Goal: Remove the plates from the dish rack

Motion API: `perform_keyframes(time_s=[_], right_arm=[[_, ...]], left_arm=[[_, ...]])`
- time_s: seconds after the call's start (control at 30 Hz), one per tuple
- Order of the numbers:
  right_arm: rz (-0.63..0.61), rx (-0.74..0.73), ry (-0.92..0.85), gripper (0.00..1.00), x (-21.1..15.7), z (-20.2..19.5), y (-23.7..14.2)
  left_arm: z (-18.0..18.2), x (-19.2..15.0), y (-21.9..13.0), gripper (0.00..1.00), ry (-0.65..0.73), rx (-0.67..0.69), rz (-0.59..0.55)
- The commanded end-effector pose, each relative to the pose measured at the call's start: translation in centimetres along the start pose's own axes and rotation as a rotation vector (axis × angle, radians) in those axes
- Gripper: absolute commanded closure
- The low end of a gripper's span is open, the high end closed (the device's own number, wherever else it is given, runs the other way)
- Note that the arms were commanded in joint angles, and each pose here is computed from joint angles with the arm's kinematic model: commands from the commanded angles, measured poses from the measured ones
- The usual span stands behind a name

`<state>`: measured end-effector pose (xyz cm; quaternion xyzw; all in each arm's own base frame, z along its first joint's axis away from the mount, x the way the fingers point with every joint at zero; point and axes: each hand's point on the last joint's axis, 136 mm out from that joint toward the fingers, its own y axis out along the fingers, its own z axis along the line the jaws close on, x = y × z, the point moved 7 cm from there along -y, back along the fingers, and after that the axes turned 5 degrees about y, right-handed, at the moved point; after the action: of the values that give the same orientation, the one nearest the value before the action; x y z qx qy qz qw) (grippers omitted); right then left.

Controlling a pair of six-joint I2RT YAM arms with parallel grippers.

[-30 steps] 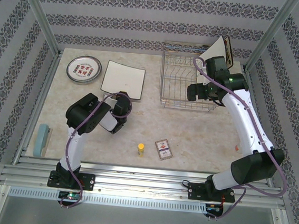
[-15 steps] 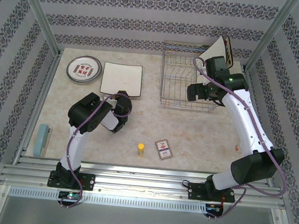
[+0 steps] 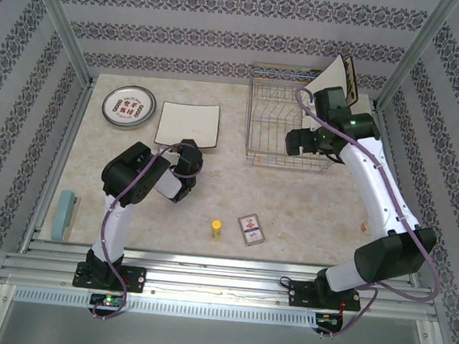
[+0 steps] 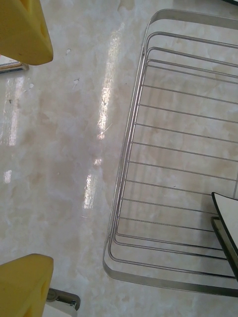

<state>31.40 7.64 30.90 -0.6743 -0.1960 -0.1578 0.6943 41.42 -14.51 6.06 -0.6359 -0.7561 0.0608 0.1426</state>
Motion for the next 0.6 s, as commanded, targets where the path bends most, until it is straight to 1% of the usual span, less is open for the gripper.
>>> perform_keyframes(time_s=[0.0, 0.23, 0.33, 0.4, 0.5, 0.57], right_arm=[[0.006, 0.017, -0.016, 0.02, -0.1, 0.5, 0.4], [0.003, 0.021, -0.021, 0.02, -0.3, 0.5, 0.2], [0.000, 0.019, -0.022, 0.02, -0.3, 0.4, 0.1], [-0.002, 0.020, -0.021, 0.02, -0.4, 0.4, 0.0], [-0.004, 0.021, -0.020, 0.02, -0.4, 0.4, -0.1], [-0.006, 0.021, -0.021, 0.02, -0.4, 0.3, -0.2]], left_arm=[[-2.7, 0.4, -0.3, 0.80, -0.040, -0.036, -0.013], [-3.2, 0.5, -0.4, 0.68, -0.018, -0.019, -0.013], [-3.4, 0.5, -0.5, 0.55, -0.003, -0.003, -0.010], [-3.4, 0.6, -0.5, 0.41, 0.012, 0.017, -0.006], [-3.7, 0.7, -0.6, 0.25, 0.038, 0.041, 0.001], [-4.0, 0.7, -0.6, 0.19, 0.050, 0.048, 0.007]])
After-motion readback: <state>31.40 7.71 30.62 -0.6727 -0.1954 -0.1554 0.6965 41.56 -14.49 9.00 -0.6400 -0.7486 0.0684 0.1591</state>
